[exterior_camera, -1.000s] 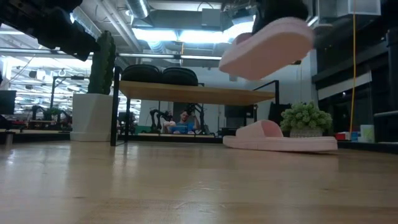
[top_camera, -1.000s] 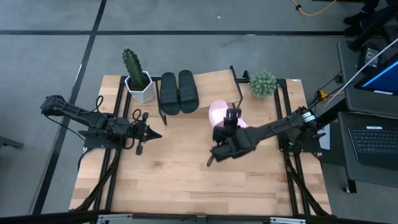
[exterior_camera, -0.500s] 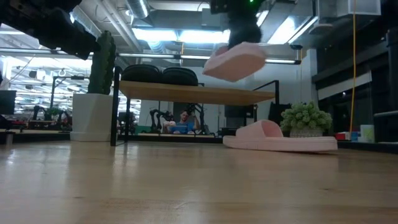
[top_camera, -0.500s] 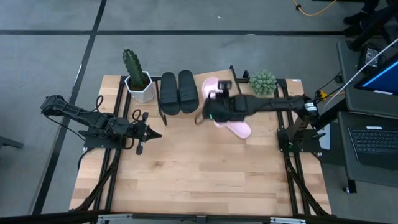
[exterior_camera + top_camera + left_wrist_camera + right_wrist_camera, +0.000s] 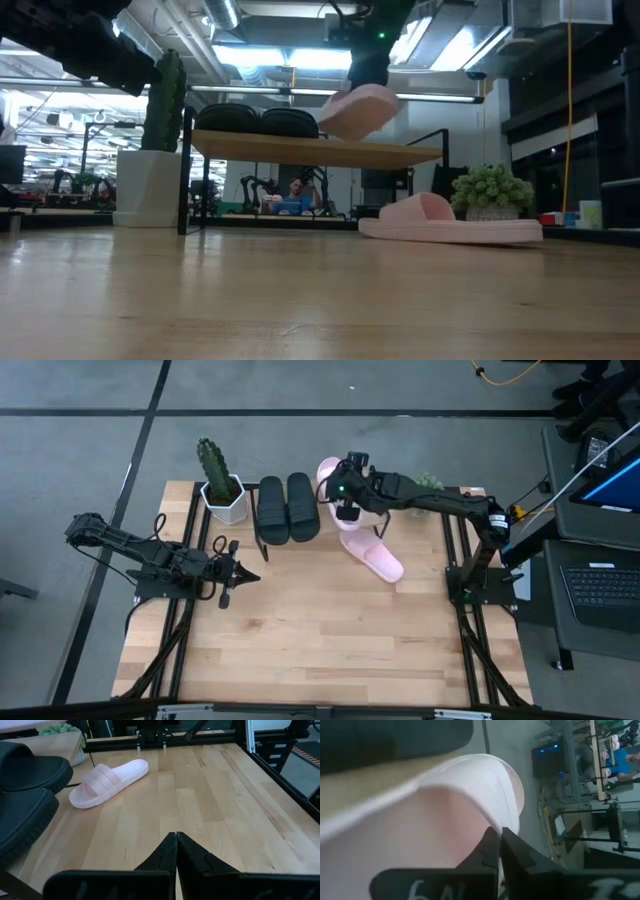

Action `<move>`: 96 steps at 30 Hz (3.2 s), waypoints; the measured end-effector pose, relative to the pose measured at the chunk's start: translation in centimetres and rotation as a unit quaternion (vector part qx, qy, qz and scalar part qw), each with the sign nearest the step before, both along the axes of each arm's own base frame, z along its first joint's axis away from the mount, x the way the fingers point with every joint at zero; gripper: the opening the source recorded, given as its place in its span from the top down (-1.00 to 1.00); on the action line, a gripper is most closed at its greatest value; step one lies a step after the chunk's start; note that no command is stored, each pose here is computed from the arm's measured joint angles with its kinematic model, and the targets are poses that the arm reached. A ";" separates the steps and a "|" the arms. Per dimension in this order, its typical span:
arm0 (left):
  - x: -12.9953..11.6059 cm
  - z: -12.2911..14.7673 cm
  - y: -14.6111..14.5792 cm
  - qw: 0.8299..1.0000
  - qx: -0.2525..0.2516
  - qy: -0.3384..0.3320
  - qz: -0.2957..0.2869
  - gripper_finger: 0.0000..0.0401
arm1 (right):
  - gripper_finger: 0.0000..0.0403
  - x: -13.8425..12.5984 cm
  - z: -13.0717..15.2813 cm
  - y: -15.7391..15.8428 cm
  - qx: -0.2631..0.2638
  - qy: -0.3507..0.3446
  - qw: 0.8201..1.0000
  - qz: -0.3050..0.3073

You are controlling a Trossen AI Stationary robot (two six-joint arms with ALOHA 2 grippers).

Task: Pick and place slides into the shelf
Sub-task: Put the bottom pink slide on the shelf

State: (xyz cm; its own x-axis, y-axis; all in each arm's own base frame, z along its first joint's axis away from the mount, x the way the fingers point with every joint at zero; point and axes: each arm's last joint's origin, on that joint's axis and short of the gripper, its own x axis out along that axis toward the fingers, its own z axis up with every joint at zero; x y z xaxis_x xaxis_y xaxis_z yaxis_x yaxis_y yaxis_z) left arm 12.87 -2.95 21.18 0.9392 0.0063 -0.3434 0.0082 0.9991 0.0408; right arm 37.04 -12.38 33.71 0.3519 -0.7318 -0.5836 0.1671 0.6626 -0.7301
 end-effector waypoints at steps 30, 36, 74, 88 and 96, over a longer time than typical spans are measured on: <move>0.0 0.1 0.0 1.000 0.007 -0.004 -0.003 1.00 | 0.97 1.8 -2.3 -1.2 -0.009 -0.003 1.000 -0.019; 0.0 0.1 0.0 1.000 0.007 -0.004 -0.003 1.00 | 0.97 2.1 -2.8 -1.3 -0.008 0.003 1.000 -0.019; 0.0 0.1 0.0 1.000 0.007 -0.003 -0.003 1.00 | 0.81 3.5 -4.3 -0.6 0.006 -0.005 1.000 -0.004; 0.0 0.0 0.0 1.000 0.007 -0.003 -0.003 1.00 | 0.52 3.8 -4.2 -0.5 0.014 -0.022 1.000 0.008; 0.0 0.0 0.0 1.000 0.008 -0.003 -0.003 1.00 | 0.35 3.7 -3.5 -0.1 0.006 -0.014 1.000 0.020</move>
State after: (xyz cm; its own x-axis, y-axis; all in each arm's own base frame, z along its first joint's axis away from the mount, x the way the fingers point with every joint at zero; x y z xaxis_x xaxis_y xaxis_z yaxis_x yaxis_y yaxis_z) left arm 12.89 -2.95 21.22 0.9411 0.0054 -0.3382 0.0144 0.9983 0.0559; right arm 40.70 -12.52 30.16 0.3965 -0.7098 -0.5821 0.1610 0.6781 -0.7172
